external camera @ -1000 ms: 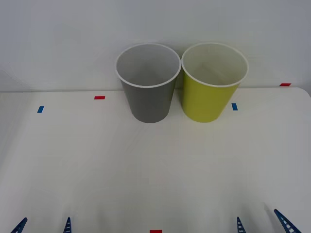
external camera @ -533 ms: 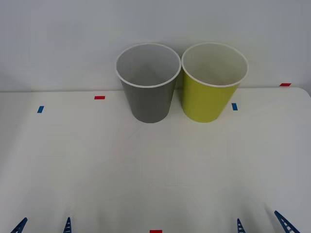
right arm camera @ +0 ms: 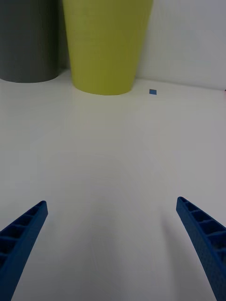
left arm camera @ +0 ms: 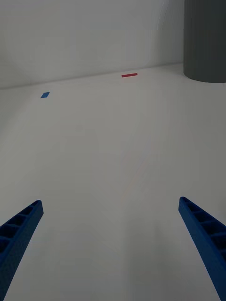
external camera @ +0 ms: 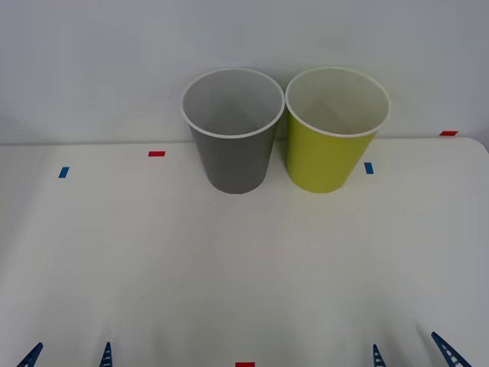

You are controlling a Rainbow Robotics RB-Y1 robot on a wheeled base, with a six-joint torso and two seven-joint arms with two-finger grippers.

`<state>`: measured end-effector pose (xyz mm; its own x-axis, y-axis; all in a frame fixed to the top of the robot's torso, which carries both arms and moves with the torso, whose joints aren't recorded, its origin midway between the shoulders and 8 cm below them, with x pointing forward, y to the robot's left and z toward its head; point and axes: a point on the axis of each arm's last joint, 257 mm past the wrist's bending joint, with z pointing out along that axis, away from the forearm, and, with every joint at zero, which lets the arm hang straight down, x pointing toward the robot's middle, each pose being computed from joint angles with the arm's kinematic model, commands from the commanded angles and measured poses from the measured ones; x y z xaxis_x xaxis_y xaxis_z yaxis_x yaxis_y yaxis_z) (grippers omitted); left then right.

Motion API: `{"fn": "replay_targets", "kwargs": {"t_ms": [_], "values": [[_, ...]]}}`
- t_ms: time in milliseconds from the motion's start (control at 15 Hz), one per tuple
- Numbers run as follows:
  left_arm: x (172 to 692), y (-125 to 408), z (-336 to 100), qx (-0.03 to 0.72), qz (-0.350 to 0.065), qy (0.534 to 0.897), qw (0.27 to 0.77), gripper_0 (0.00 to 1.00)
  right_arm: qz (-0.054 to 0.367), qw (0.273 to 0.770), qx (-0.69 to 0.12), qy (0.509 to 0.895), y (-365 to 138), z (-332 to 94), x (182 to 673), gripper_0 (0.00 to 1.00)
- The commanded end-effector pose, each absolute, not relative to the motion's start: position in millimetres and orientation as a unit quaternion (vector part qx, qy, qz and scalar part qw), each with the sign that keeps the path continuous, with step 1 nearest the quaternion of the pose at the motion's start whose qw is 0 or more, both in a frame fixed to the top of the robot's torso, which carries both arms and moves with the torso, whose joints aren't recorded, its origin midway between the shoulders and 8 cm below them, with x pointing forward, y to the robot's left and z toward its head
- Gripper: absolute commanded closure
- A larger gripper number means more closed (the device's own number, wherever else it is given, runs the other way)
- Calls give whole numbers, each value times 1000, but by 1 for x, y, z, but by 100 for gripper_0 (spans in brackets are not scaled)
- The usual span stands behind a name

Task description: Put cans in the gray bin and PET bottles in the light green bin.

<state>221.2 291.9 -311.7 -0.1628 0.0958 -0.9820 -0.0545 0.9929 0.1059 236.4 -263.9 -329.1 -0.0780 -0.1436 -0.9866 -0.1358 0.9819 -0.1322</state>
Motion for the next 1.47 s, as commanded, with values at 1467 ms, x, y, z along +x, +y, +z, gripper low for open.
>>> {"fn": "replay_targets", "kwargs": {"t_ms": [1467], "values": [[221,292,-312,14,58,760,647,0,-3,672,-95,734,-264,-329,236,5]]}}
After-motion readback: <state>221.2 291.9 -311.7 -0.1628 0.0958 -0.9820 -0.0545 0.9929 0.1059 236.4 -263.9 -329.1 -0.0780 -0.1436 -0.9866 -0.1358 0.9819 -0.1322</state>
